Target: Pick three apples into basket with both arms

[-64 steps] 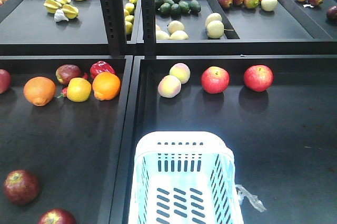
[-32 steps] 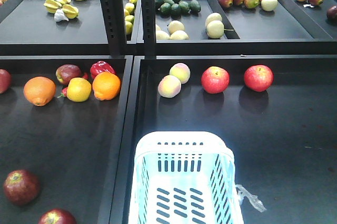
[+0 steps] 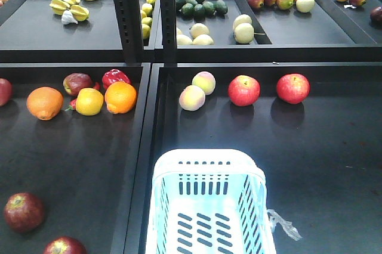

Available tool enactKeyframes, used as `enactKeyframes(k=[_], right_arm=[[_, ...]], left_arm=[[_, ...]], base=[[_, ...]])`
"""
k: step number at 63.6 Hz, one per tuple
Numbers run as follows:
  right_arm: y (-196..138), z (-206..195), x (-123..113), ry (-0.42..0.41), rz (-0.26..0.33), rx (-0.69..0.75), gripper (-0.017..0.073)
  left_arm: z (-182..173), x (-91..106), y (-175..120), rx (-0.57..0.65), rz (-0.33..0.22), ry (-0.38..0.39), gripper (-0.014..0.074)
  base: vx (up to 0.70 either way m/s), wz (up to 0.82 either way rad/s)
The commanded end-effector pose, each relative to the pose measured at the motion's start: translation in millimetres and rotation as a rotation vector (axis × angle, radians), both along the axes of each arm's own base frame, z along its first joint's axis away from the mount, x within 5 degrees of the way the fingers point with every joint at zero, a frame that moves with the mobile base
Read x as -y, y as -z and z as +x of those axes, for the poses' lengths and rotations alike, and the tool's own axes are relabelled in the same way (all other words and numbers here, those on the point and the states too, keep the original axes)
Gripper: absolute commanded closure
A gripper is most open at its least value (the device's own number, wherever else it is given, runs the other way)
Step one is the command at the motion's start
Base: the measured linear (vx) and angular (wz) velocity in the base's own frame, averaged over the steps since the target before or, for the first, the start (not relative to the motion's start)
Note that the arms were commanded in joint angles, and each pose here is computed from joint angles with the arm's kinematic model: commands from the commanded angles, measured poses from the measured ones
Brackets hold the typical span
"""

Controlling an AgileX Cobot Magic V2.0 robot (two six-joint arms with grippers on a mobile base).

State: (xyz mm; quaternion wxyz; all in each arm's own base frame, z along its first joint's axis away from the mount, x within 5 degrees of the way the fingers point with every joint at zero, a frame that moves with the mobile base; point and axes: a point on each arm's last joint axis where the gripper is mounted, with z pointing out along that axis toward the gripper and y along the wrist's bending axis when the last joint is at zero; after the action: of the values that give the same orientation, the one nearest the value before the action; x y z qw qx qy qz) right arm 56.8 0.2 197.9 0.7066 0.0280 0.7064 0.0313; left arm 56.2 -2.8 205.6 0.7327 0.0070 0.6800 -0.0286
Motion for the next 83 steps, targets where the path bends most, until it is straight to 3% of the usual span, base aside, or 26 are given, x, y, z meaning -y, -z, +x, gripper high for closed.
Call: enactKeyframes(k=[1,14,19,25,34,51,65,83], right_arm=[[-2.4,-0.4,0.2,0.005,-0.010,0.071,0.0568],[-2.4,-0.4,0.2,0.005,-0.010,0.071,0.0568],[-2.4,-0.4,0.2,0.005,-0.010,0.071,0.0568],[-2.4,-0.4,0.2,0.005,-0.010,0.071,0.0568],[-2.4,-0.4,0.2,0.005,-0.010,0.071,0.0568],[-2.4,-0.4,0.2,0.005,-0.010,0.071,0.0568],[-2.4,-0.4,0.2,0.005,-0.010,0.071,0.0568],[-2.4,-0.4,0.2,0.005,-0.010,0.071,0.0568]], left_arm=[[-1.5,0.3,-4.0,0.085,-0.035,0.007,0.0600],[-4.8,-0.1,-24.1,0.110,-0.037,0.005,0.0600],[-5.3,-0.4,-36.4,0.091,-0.073,0.006,0.0600],[-2.1,-0.1,-50.6,0.029,-0.107,0.009,0.0600],[6.5,0.6,-79.8,-0.107,-0.086,0.004,0.0600],[33.5,2.4,-139.4,-0.402,0.102,0.019,0.0600],[47.5,3.3,-152.2,-0.621,0.225,0.060,0.0600],[49.2,1.4,-149.2,-0.647,0.254,0.046,0.0569]], base=[[0.00,0.00],[0.00,0.00],[0.00,0.00],[0.00,0.00],[0.00,0.00],[0.00,0.00],[0.00,0.00],[0.00,0.00]])
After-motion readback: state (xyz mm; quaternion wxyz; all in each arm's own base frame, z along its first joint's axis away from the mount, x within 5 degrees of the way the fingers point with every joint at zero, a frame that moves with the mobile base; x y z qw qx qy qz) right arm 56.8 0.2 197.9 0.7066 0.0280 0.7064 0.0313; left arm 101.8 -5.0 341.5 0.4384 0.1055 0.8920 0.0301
